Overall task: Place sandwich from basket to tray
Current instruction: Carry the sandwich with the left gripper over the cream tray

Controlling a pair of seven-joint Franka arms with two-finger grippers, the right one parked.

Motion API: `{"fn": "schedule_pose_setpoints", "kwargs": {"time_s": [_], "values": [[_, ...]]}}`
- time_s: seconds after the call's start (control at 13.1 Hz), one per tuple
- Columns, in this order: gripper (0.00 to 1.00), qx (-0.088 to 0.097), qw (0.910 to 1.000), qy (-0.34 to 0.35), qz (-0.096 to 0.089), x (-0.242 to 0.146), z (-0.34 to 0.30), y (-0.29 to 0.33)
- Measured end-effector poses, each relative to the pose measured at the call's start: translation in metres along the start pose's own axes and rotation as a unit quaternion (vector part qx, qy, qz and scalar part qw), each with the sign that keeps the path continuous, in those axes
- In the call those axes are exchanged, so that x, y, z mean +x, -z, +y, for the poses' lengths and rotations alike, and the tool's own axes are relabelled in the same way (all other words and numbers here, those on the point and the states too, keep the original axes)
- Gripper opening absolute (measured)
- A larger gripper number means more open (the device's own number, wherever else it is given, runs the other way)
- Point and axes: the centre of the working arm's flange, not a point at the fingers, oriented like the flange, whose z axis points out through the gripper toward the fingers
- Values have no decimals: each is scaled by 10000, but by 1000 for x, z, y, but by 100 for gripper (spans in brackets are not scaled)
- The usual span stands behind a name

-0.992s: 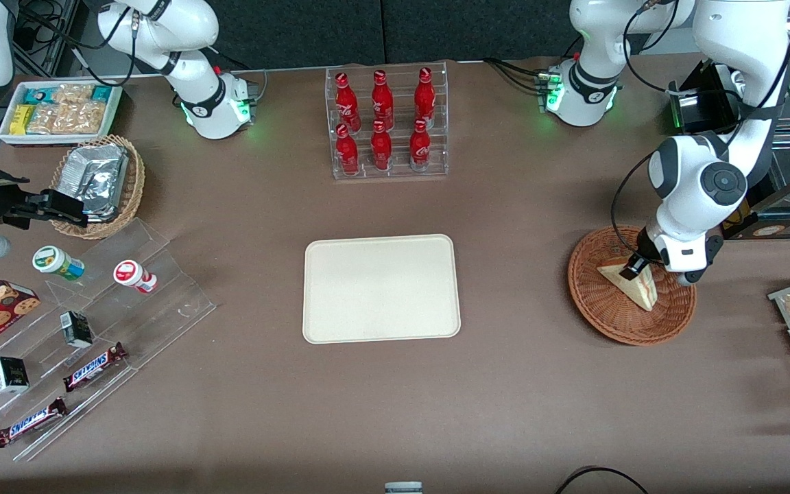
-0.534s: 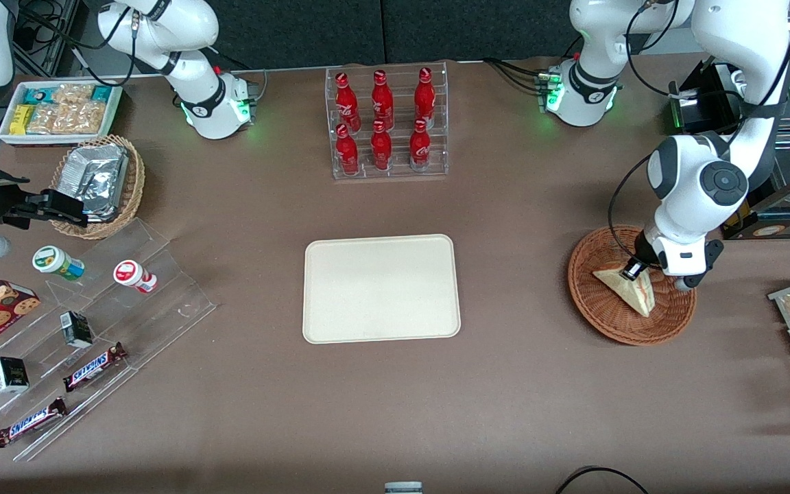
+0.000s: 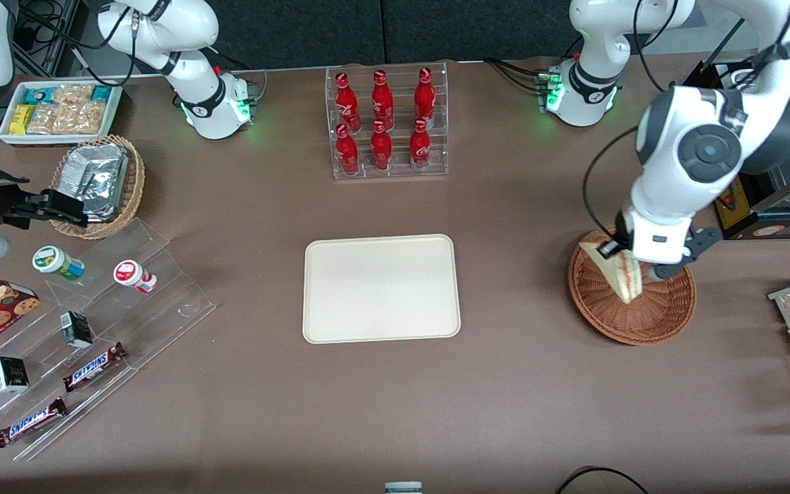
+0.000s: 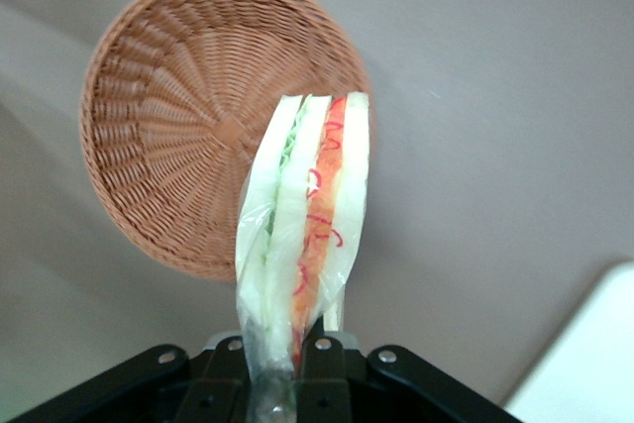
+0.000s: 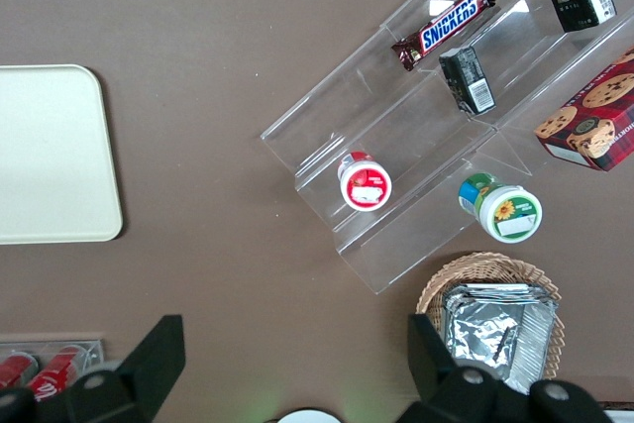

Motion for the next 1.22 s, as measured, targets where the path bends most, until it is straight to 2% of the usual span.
{"fn": "schedule_pose_setpoints", "kwargs": {"time_s": [0.31,0.69,0.84,1.07,1.22], "values": [[15,-232,9970,-735,86,-81,81,30],[15,-549,9859,-1574,-160,-174,189,-3],[15,-615,9807,-1853,-114,-196,219,-36],[15,-521,9763,-2101,13,-216,244,-89],[15,-593,9752,-2132,65,-221,255,-114]]}}
